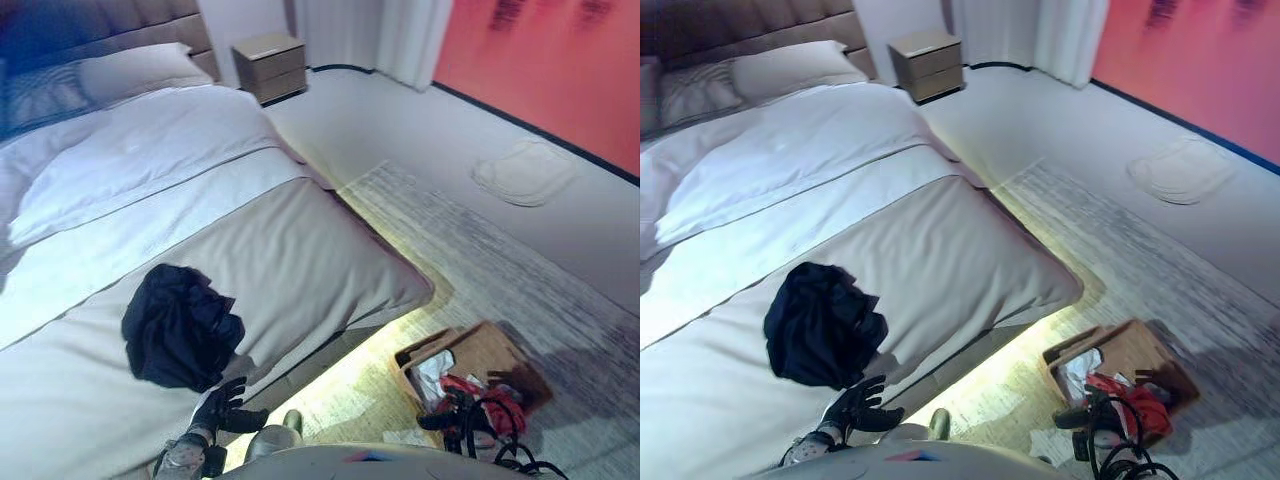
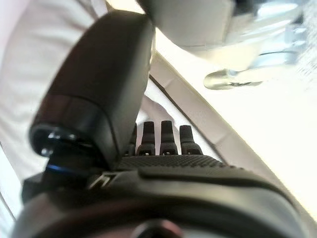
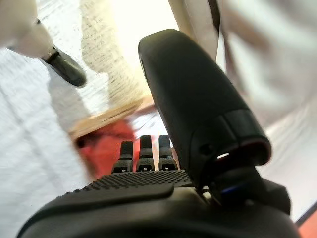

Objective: Pick up the clothes from the bed and place them into the basket

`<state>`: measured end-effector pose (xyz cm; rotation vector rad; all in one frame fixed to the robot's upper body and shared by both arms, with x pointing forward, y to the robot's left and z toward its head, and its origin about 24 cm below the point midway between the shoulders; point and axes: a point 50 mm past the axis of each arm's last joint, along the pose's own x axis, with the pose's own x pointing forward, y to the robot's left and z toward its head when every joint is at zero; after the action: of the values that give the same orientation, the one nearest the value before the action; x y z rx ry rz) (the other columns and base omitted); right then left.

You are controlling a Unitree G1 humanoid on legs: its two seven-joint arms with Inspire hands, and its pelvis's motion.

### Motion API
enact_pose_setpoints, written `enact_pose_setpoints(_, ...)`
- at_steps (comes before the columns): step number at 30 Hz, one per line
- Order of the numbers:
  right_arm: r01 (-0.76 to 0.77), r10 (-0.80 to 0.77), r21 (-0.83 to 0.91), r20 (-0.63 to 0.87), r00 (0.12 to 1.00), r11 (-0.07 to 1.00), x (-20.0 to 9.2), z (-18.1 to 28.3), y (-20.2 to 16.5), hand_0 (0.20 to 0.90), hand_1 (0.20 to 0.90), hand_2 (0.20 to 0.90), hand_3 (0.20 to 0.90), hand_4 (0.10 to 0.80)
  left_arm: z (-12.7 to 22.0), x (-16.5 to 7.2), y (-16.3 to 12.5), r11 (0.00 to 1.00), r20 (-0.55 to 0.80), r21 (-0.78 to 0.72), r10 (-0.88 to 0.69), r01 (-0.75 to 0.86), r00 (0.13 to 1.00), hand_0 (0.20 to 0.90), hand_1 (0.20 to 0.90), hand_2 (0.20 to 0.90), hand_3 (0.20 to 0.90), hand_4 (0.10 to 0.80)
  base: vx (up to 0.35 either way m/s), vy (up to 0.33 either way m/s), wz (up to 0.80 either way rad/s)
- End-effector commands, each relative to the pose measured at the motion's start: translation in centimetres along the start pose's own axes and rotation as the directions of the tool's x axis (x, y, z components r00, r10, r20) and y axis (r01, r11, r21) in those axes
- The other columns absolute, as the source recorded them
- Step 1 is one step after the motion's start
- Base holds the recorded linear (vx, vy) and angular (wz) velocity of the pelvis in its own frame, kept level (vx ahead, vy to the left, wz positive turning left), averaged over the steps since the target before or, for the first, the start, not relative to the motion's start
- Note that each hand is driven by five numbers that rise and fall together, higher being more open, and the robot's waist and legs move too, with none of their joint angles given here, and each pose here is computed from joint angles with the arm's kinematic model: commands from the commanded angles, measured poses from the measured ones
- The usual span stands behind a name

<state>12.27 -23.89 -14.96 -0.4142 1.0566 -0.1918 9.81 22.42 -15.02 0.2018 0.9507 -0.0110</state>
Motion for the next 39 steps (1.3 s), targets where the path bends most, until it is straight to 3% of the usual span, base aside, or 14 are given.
enact_pose_setpoints(1,0.017,-0.015,-0.018,0.154,0.988,1.000,0.3,3.4,-0.6,0.900,0.900,0.900,0.900,0.800,2.8,0.8,1.0,0.993,0.098,0.112,-0.039,0.028,0.994,0.900,0.900,0.900,0.900,0.800,-0.184,0.059,1.46)
enact_pose_setpoints(5,-0.024,0.043,-0.080,0.247,0.968,0.997,0.1,5.2,-0.1,0.900,0.900,0.900,0.900,0.800,4.2,1.3,0.8,0.994,0.125,0.104,-0.029,0.016,0.992,0.900,0.900,0.900,0.900,0.800,-0.066,0.194,1.62)
enact_pose_setpoints(13,-0.052,0.148,-0.271,0.348,0.926,0.961,-0.5,6.7,1.5,0.900,0.900,0.900,0.900,0.800,7.0,1.8,1.2,0.996,0.207,0.090,0.004,-0.023,0.978,0.900,0.900,0.900,0.900,0.800,0.143,0.202,0.54)
enact_pose_setpoints(18,-0.004,0.132,-0.281,0.441,0.888,0.960,-0.8,9.0,1.3,0.900,0.900,0.900,0.900,0.800,8.0,2.2,1.0,0.984,0.213,0.175,-0.005,-0.033,0.977,0.900,0.900,0.900,0.900,0.800,0.069,-0.260,1.10)
enact_pose_setpoints(24,0.095,0.114,-0.331,0.560,0.820,0.939,-1.2,12.5,1.0,0.900,0.900,0.900,0.900,0.800,7.2,2.2,2.4,0.988,0.167,0.117,0.079,-0.099,0.983,0.900,0.900,0.900,0.900,0.800,0.130,-0.180,0.98)
enact_pose_setpoints(27,0.162,0.096,-0.341,0.627,0.773,0.926,-1.5,14.7,0.5,0.900,0.900,0.900,0.900,0.800,5.2,1.7,1.6,0.990,0.132,0.124,0.052,-0.068,0.990,0.900,0.900,0.900,0.900,0.800,0.099,-0.125,0.44)
enact_pose_setpoints(31,0.259,0.042,-0.305,0.718,0.695,0.916,-2.1,20.0,-1.9,0.900,0.900,0.900,0.900,0.800,4.8,1.5,1.8,0.985,0.124,0.157,0.045,-0.064,0.991,0.900,0.900,0.900,0.900,0.800,-0.046,-0.109,0.41)
enact_pose_setpoints(33,0.359,0.008,-0.293,0.785,0.620,0.886,-3.3,24.3,-3.8,0.900,0.900,0.900,0.900,0.800,5.8,1.6,2.9,0.980,0.154,0.191,0.031,-0.060,0.988,0.900,0.900,0.900,0.900,0.800,-0.062,-0.104,0.43)
enact_pose_setpoints(39,0.532,-0.121,-0.181,0.867,0.483,0.827,-6.3,31.4,-8.0,0.900,0.900,0.900,0.900,0.800,8.3,1.6,4.3,0.974,0.238,0.220,0.005,-0.059,0.971,0.900,0.900,0.900,0.900,0.800,-0.048,-0.052,0.33)
